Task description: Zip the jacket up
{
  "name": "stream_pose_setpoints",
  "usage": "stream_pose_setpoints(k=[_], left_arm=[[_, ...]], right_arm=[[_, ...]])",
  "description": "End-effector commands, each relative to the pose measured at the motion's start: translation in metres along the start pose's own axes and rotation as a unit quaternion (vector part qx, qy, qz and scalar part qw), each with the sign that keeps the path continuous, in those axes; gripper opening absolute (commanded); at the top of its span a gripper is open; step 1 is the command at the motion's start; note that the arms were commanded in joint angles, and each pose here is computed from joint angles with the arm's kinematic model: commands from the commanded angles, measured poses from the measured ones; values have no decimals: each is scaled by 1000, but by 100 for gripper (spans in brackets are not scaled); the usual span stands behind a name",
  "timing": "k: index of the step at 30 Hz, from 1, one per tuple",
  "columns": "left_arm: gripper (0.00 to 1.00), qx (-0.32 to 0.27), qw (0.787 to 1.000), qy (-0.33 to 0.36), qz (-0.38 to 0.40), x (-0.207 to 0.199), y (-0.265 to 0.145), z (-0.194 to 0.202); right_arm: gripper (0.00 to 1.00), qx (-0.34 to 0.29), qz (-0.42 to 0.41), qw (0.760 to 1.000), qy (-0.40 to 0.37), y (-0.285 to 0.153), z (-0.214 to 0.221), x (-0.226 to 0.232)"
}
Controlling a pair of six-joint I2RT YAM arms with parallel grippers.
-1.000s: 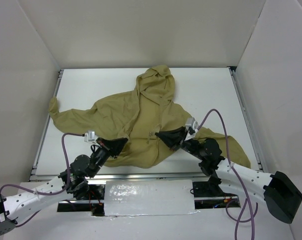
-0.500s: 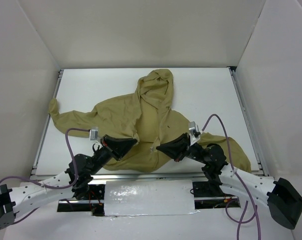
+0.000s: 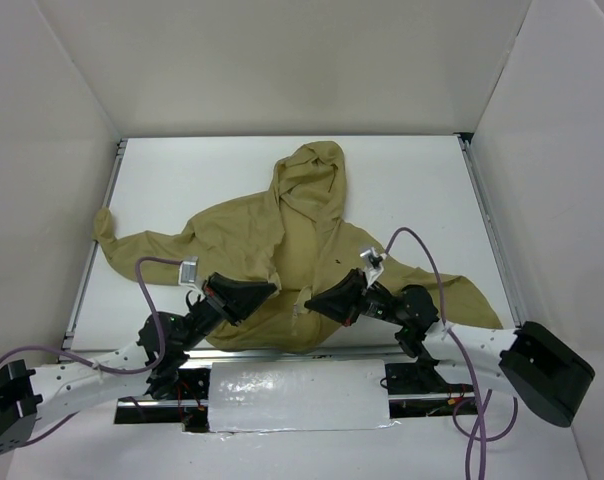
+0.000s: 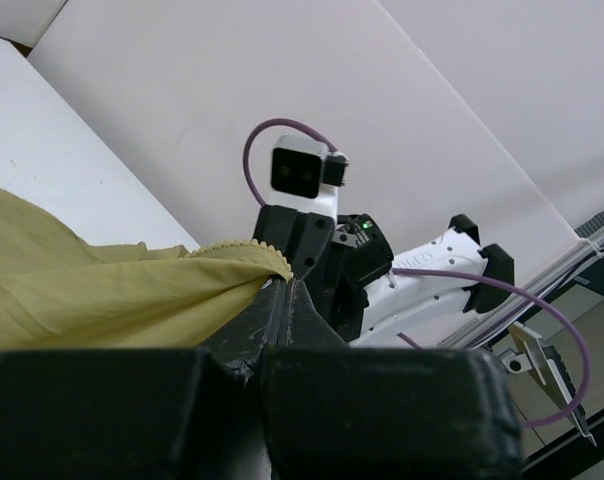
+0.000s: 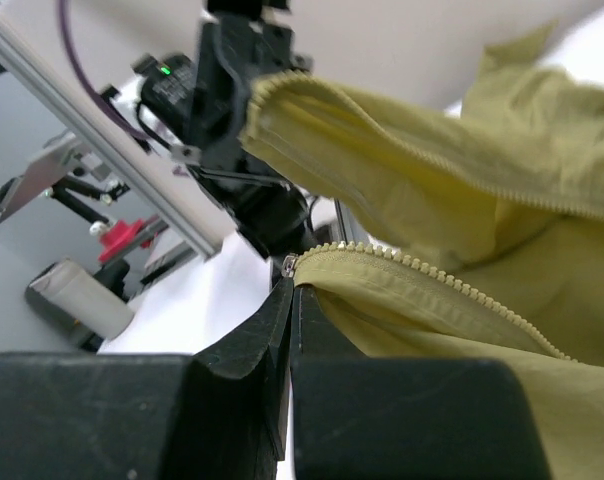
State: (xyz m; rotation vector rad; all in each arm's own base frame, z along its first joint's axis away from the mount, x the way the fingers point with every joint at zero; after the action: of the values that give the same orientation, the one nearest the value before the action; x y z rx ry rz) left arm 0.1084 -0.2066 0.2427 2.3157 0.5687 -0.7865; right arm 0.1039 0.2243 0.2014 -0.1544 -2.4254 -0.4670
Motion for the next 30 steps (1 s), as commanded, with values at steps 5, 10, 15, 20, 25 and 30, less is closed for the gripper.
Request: stream_pose_setpoints(k=[5, 10, 15, 20, 25, 30], left_arm=[[0, -30, 999, -15, 35, -11, -2, -10], [0, -27, 999, -19, 13, -6, -5, -9], [0, -27, 999, -29, 12, -6, -7, -9], [0, -19, 999, -39, 25, -10, -5, -8], [0, -12, 998, -44, 30, -11, -5, -5], [0, -13, 999, -47, 21, -7, -7, -4]], right_arm=[[0, -60, -116, 989, -65, 13, -33, 37], [0, -57, -119, 988, -75, 20, -40, 40], [0, -54, -145, 985, -77, 26, -43, 46], [0, -58, -178, 980, -71, 28, -46, 53], [0, -58, -190, 977, -74, 30, -50, 58], [0, -56, -183, 978, -88, 28, -55, 65]])
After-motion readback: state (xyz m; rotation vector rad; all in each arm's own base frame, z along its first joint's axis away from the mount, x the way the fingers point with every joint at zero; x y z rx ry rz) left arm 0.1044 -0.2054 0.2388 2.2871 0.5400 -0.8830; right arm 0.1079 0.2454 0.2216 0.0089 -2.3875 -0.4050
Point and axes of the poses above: each gripper's point midway between its finger pads, its own y axis out along the fingers, its own x axis along the line the jaws close on, z = x × y, the point moved 6 cm from there along -y, back along the fingers, and after that the axes turned 6 degrees about y, right-handed, at the moved point
